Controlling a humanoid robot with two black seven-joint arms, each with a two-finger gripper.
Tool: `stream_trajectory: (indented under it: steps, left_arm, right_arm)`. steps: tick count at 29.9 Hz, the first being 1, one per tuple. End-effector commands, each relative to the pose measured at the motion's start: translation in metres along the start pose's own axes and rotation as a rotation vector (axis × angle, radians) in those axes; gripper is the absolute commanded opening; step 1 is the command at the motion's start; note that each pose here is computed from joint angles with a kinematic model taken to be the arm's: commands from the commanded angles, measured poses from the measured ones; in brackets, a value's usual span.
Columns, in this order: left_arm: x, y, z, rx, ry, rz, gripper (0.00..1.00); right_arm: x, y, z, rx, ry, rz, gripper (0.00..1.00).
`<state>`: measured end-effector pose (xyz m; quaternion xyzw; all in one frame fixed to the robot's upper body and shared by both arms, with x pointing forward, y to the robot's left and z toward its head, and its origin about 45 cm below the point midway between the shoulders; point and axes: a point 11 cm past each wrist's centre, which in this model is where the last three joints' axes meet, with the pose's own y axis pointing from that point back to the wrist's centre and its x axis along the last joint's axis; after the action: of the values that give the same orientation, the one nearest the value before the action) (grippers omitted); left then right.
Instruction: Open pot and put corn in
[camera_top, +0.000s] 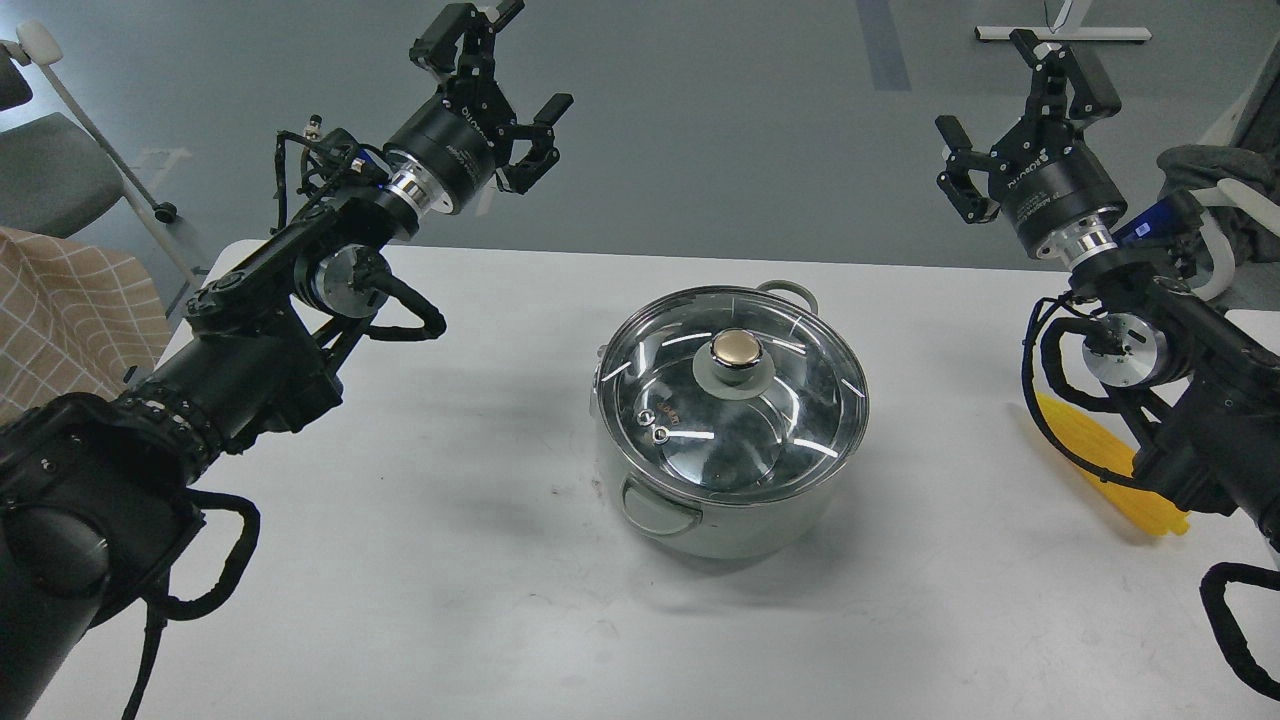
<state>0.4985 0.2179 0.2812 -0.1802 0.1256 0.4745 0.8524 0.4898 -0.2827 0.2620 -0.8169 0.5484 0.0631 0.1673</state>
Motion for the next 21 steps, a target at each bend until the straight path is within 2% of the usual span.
stream_trajectory:
  steps: [1,21]
  left_arm:
    - [-0.002,-0.001,0.0,-0.004,0.002,-0.007,0.98]
    - [-0.016,-0.005,-0.002,-0.015,0.027,-0.043,0.98]
  right_arm:
    - [0.0,0.0,-0.001,0.002,0.003,0.005,1.0]
    - [0.002,0.0,-0.003,0.012,-0.003,0.016,1.0]
